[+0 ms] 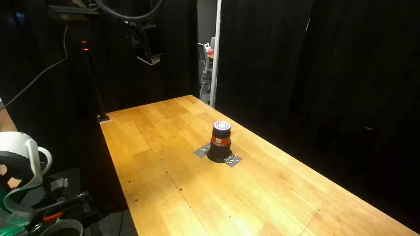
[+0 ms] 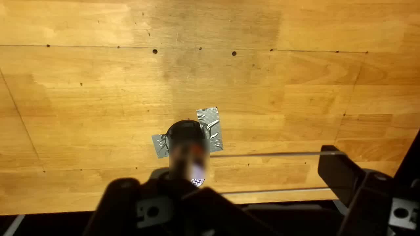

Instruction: Put a rubber band around the cup

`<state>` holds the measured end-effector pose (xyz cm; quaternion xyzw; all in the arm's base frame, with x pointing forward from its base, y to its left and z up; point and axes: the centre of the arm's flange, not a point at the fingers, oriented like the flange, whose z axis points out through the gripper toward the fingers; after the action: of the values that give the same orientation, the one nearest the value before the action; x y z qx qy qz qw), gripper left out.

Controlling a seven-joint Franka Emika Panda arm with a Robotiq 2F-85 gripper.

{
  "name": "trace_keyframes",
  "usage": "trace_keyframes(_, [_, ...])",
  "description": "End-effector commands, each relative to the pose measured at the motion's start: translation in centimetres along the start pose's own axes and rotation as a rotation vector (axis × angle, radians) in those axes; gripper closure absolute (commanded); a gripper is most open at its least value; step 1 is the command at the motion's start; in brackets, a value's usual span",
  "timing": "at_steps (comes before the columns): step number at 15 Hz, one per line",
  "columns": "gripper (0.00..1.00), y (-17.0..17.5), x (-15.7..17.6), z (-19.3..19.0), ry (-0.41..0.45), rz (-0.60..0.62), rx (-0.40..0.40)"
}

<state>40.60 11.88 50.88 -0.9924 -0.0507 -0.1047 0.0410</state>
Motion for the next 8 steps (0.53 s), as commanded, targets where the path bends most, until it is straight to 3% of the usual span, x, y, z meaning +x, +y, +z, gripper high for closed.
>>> trace_keyframes(1, [0.00, -0.03, 0.09, -0.18, 0.004, 0.000, 0.001])
trace_keyframes(8, [0.00, -0.10, 0.20, -0.68, 0.015, -0.001, 0.002])
